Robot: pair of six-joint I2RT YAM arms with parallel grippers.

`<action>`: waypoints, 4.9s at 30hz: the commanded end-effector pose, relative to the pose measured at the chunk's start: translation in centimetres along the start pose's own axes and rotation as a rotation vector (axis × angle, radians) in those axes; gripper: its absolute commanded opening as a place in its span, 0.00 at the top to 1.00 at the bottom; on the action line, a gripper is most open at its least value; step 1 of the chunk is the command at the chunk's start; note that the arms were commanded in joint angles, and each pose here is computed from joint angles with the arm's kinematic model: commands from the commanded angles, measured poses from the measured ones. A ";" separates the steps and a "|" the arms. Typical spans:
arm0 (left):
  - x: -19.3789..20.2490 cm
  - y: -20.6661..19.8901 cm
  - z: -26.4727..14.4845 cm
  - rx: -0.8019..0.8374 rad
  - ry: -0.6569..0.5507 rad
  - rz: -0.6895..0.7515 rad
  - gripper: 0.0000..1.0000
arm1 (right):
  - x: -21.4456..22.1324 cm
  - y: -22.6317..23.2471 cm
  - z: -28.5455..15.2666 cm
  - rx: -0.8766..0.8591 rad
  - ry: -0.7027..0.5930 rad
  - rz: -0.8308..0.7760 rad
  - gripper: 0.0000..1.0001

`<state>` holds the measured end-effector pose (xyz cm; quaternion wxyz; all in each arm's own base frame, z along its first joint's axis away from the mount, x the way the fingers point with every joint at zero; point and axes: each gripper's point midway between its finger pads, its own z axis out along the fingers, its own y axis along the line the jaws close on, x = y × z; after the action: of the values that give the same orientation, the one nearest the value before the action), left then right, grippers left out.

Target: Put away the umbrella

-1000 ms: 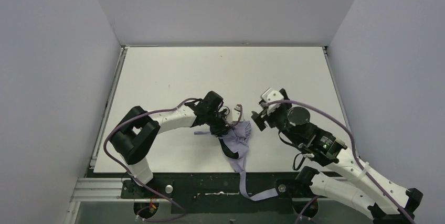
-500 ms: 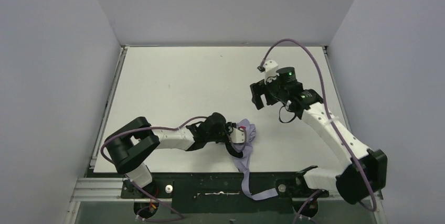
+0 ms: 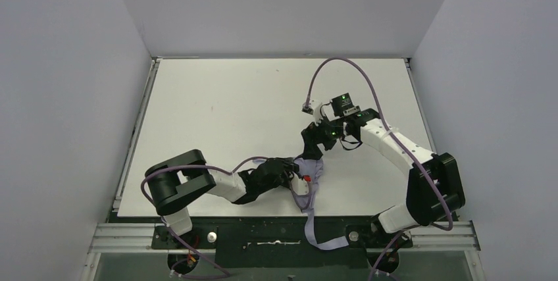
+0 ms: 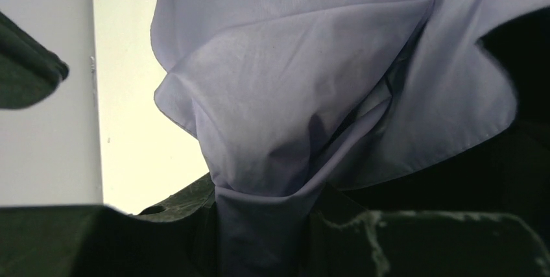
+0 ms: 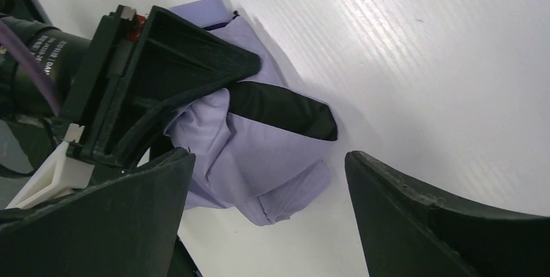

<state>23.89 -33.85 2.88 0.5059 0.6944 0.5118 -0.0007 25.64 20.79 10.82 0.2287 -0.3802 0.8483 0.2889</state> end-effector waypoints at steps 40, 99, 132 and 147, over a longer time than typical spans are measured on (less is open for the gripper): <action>-3.8 2.9 -4.8 -0.046 -0.036 -0.208 0.31 | 6.0 -3.7 4.3 0.035 0.310 -0.248 0.71; -0.4 1.7 -2.6 0.686 -0.081 -1.116 0.11 | 4.9 2.0 5.8 0.440 -0.037 -1.210 0.78; 1.2 -3.3 -0.8 0.768 0.153 -1.028 0.95 | -1.9 4.0 -0.5 0.566 -0.346 -0.883 0.33; 2.7 -0.8 -0.4 0.594 0.247 -1.089 1.00 | 6.7 3.4 -8.5 0.736 -0.402 0.585 0.37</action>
<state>22.83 -34.07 3.09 0.1454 0.4623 0.7737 -0.4081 20.21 17.78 18.62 0.5146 -0.1800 0.8299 0.1186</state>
